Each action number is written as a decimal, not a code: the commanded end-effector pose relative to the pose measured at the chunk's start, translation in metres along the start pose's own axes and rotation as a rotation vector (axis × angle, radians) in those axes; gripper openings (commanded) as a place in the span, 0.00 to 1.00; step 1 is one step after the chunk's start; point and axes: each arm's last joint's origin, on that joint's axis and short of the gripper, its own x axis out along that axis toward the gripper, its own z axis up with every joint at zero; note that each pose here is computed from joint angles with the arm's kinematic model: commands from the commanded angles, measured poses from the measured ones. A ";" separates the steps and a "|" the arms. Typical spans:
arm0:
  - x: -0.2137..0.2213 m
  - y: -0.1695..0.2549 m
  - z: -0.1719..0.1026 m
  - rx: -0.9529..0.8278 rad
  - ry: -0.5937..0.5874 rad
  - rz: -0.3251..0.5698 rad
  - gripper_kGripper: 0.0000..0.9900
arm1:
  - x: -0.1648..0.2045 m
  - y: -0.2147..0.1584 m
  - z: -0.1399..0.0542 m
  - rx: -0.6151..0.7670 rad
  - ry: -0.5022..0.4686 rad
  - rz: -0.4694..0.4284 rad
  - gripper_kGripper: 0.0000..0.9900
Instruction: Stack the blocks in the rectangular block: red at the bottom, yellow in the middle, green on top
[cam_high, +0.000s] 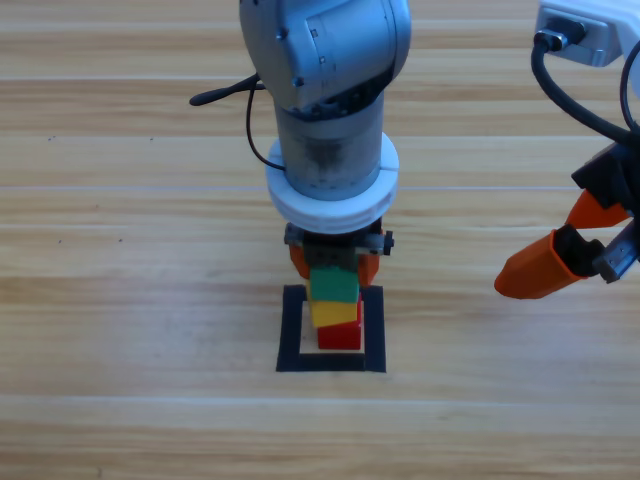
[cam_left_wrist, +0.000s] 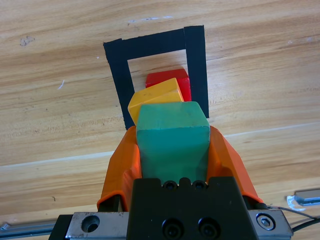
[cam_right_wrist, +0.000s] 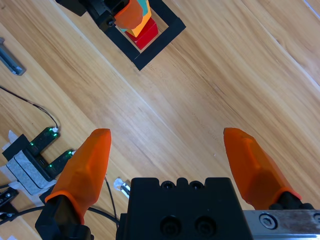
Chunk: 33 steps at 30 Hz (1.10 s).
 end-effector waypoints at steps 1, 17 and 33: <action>0.013 0.005 0.004 -0.005 0.007 0.031 0.00 | 0.001 0.000 -0.008 -0.013 0.005 0.007 1.00; 0.000 0.011 0.000 -0.007 -0.022 -0.009 1.00 | 0.002 0.000 -0.008 -0.014 0.008 0.006 1.00; -0.145 0.024 -0.038 -0.045 -0.286 -0.114 1.00 | 0.002 0.000 -0.007 -0.014 0.008 0.006 1.00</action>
